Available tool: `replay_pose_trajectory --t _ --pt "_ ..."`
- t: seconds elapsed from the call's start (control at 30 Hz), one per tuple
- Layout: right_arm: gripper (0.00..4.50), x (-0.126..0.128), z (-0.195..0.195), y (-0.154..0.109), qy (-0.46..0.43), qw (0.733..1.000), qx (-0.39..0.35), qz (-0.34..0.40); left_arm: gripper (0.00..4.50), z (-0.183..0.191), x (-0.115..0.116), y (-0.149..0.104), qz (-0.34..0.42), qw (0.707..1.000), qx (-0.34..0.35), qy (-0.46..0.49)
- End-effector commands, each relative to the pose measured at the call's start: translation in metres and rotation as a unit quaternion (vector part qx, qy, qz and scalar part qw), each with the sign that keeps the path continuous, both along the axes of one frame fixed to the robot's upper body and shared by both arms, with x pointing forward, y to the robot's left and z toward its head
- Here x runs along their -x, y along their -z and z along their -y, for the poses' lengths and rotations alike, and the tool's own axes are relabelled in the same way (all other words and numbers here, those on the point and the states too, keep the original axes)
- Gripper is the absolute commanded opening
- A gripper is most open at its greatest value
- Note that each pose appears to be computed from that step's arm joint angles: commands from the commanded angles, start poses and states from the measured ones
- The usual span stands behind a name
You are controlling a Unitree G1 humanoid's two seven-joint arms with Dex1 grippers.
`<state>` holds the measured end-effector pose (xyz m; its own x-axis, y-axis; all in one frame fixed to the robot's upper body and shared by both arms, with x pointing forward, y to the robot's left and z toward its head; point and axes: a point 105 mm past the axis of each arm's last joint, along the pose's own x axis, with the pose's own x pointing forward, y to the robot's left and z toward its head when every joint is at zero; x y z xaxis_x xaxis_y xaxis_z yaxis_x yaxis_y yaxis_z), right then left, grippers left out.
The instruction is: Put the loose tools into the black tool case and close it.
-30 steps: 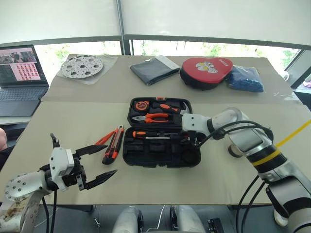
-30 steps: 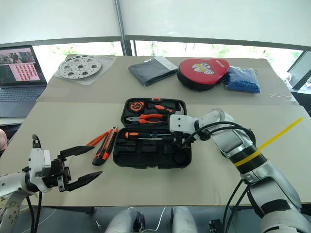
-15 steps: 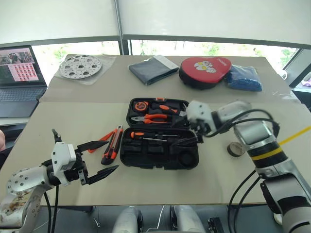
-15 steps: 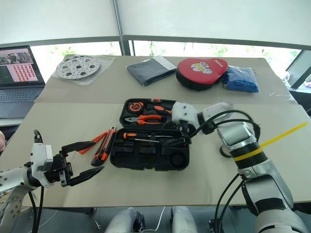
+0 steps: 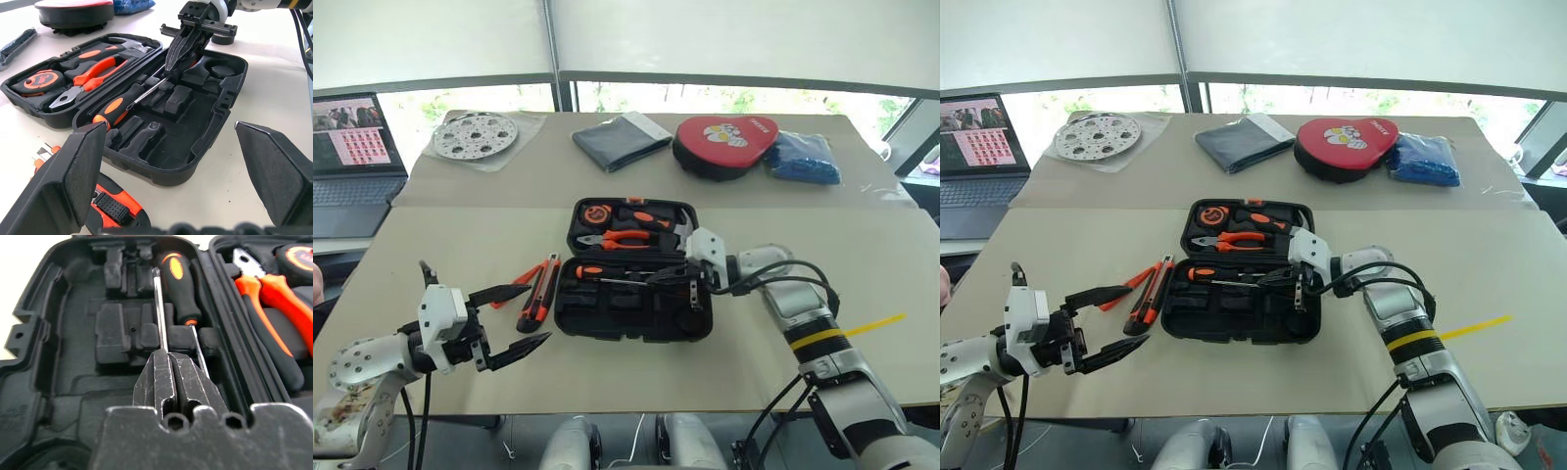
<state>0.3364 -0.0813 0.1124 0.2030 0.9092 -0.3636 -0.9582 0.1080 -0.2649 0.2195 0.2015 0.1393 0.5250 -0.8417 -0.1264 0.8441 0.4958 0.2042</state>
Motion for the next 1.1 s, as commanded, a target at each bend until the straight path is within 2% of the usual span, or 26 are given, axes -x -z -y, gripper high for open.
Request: replay_pose_trajectory --t 0.03,0.17,0.27,0.33,0.43,0.5,0.53,0.57,0.67,0.77,0.83,0.9,1.0,1.1 --pt "0.01 0.000 -0.002 0.005 -0.003 1.000 0.012 -0.003 4.50 -0.001 0.003 -0.004 0.006 1.000 -0.010 -0.001" --pt "0.01 0.003 -0.005 0.022 -0.009 0.998 0.058 -0.019 4.50 -0.005 0.003 -0.001 -0.005 1.000 -0.014 -0.026" --pt "0.01 0.002 -0.010 0.022 -0.008 0.998 0.068 -0.011 4.50 -0.012 0.004 0.002 -0.016 0.998 -0.019 -0.052" --pt "0.01 0.001 -0.014 0.006 0.000 1.000 0.031 0.001 4.50 -0.027 0.007 0.008 -0.027 0.995 -0.022 -0.091" --pt "0.01 0.003 -0.009 -0.033 0.018 0.997 -0.077 0.021 4.50 -0.054 0.012 0.005 -0.025 0.987 0.005 -0.158" --pt "0.58 0.009 0.010 -0.045 0.044 0.992 -0.116 0.002 4.50 -0.076 0.018 0.005 -0.036 0.979 0.014 -0.202" --pt "0.73 0.012 0.023 -0.044 0.060 0.992 -0.113 0.002 4.50 -0.094 0.020 0.009 -0.047 0.968 0.007 -0.246" --pt "1.17 0.016 0.034 -0.040 0.075 0.992 -0.103 -0.011 4.50 -0.110 0.023 0.014 -0.061 0.956 -0.002 -0.287" --pt "2.12 0.024 0.074 -0.031 0.134 0.986 -0.095 0.008 4.50 -0.158 0.039 0.039 -0.121 0.907 -0.082 -0.394" --pt "3.11 0.042 0.097 -0.045 0.130 0.973 -0.179 0.065 4.50 -0.169 0.044 0.034 -0.128 0.901 -0.047 -0.413" --pt "3.78 0.055 0.109 -0.042 0.131 0.970 -0.184 0.092 4.50 -0.166 0.042 0.031 -0.143 0.905 -0.031 -0.399" --pt "4.46 0.067 0.113 -0.041 0.126 0.967 -0.202 0.085 4.50 -0.157 0.037 0.030 -0.159 0.916 -0.022 -0.369" --pt "4.46 0.072 0.111 -0.052 0.128 0.956 -0.246 0.100 4.50 -0.140 0.021 0.024 -0.169 0.929 -0.026 -0.328" --pt "4.46 0.075 0.099 -0.075 0.117 0.943 -0.280 0.133 4.50 -0.125 -0.007 0.017 -0.168 0.934 -0.041 -0.311"
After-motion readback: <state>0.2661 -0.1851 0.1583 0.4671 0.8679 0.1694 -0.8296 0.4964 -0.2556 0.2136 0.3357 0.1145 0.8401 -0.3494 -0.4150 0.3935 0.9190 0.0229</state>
